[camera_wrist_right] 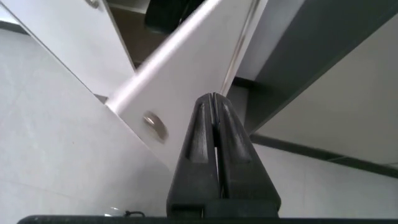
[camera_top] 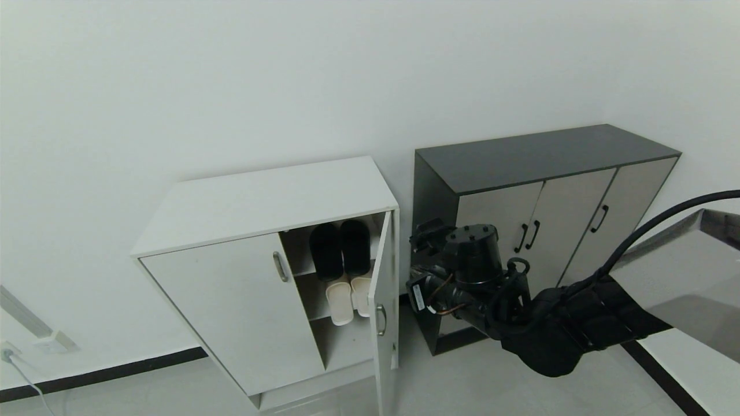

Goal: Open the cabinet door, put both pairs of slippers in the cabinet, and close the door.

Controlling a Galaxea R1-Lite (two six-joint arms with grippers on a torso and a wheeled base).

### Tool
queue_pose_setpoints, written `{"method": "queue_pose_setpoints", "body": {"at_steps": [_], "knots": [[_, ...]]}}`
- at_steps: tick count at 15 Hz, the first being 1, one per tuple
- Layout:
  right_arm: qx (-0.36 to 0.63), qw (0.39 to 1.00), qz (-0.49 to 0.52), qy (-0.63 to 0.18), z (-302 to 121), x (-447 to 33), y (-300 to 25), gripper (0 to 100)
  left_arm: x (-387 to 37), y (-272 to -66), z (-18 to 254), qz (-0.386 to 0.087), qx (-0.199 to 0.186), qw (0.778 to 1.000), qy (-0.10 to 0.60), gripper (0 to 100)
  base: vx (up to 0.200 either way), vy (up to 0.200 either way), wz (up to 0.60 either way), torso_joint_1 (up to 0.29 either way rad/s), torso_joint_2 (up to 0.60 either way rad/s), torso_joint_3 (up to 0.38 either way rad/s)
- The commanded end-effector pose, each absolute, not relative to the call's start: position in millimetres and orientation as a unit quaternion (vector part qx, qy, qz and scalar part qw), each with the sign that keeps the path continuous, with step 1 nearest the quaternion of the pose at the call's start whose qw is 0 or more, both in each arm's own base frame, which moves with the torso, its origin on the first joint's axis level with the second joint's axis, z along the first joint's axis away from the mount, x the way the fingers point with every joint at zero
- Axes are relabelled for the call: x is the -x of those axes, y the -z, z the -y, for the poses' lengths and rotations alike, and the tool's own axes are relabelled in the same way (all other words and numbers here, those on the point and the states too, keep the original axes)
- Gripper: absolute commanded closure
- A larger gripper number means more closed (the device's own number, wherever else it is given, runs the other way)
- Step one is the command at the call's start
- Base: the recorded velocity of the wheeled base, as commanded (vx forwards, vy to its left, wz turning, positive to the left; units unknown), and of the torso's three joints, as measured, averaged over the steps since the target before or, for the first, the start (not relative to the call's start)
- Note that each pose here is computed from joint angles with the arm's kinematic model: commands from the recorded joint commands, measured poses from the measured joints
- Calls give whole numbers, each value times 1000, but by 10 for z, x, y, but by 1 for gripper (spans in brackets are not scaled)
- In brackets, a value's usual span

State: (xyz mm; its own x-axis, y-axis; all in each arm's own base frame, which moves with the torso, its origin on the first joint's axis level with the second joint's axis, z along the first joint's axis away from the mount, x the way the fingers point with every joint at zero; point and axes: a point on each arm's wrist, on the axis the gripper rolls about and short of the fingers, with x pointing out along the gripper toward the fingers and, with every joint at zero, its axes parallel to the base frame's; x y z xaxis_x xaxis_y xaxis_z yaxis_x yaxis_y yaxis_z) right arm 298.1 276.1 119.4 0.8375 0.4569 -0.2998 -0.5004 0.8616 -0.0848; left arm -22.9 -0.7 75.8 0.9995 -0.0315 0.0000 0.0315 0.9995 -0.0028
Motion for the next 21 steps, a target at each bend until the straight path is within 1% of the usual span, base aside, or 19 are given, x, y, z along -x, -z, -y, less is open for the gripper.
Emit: {"method": "queue_pose_setpoints", "body": {"at_steps": [1,2,10,16,20,21], "knots": [[77,956,-131,-251,-2750,-2969,-1229,100,229,-757,8,0,2,1000,15,100,0,0,0,0,0,0],[77,956,-130,-253,-2758,-2967,-1228,100,228,-758,8,-1,2,1000,15,100,0,0,0,0,0,0],[74,953,-133,-262,-2759,-2971,-1204,100,229,-757,8,0,2,1000,15,100,0,0,600,4,2,3],[74,955,-122,-259,-2702,-2939,-1186,100,229,-757,8,0,2,1000,15,100,0,0,0,0,0,0],[72,957,-116,-255,-2546,-2816,-1326,100,228,-758,8,-1,2,1000,15,100,0,0,0,0,0,0],[72,958,-117,-251,-2434,-2737,-1378,100,228,-758,8,-1,2,1000,15,100,200,0,0,7,2,7]]}}
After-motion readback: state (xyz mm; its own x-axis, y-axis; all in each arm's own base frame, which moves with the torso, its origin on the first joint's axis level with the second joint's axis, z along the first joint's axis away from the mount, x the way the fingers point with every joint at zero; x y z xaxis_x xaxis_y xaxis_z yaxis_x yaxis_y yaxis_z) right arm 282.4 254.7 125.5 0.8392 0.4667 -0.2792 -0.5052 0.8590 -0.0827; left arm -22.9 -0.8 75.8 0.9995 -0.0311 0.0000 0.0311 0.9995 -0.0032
